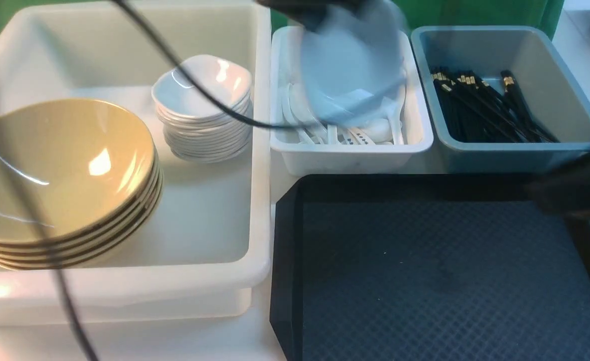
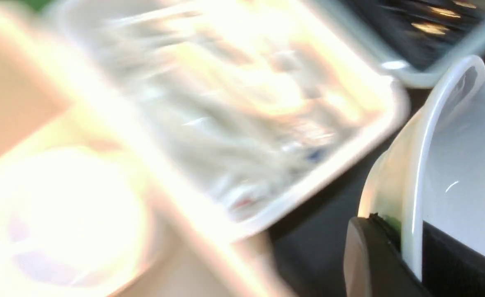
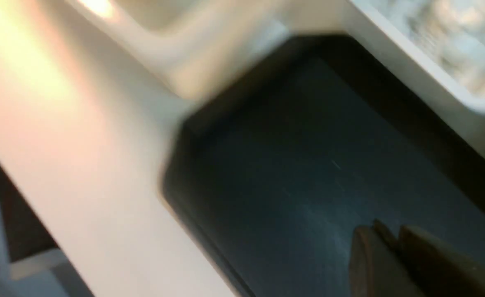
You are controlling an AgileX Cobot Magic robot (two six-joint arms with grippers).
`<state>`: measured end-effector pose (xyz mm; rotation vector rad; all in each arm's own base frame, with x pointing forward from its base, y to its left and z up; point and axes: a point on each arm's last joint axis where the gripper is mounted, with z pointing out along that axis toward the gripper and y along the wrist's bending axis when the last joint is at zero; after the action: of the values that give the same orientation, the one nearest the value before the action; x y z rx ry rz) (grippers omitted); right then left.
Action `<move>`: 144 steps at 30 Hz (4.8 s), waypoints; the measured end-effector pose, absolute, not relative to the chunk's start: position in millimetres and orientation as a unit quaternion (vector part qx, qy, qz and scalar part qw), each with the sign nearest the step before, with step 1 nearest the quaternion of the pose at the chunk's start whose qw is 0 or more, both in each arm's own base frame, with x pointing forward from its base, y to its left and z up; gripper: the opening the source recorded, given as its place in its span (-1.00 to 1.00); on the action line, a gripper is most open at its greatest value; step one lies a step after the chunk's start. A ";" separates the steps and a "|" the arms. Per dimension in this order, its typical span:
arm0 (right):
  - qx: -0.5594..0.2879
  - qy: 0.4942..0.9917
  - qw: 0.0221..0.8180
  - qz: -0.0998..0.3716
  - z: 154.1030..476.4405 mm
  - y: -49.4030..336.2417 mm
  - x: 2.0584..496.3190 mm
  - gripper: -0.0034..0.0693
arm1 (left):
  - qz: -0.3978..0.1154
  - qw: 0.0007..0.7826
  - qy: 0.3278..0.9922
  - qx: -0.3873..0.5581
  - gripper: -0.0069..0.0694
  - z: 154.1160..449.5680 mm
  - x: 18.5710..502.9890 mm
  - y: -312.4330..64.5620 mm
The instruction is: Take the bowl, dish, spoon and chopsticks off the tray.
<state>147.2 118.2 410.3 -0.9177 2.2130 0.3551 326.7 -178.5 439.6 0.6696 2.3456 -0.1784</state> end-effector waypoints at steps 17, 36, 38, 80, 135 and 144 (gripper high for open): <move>-0.380 0.858 0.308 0.160 382.0 157.4 188.9 -0.61 | -0.129 0.391 0.911 0.012 -0.81 332.3 423.1 -34.2; -0.383 0.859 0.301 0.158 379.8 158.3 190.0 -0.61 | -0.081 0.344 0.932 0.086 0.86 314.5 430.9 -37.0; -0.384 0.859 0.301 0.157 379.8 158.3 190.0 -0.61 | -0.072 0.365 0.924 0.085 0.87 335.8 420.4 -35.1; -0.284 0.684 0.645 0.191 359.2 70.0 88.0 -0.53 | 0.002 0.640 0.767 0.045 -0.85 286.6 12.2 6.8; 0.009 0.790 0.613 0.000 175.5 -2.3 53.9 -0.81 | 0.002 0.630 0.775 0.046 -0.85 279.5 15.0 6.4; 0.009 0.790 0.613 0.000 175.5 -2.3 53.9 -0.81 | 0.002 0.630 0.775 0.046 -0.85 279.5 15.0 6.4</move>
<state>53.9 -2.3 175.5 0.0198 1.8227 -0.0005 15.0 6.4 279.5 0.1053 1.7757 0.0056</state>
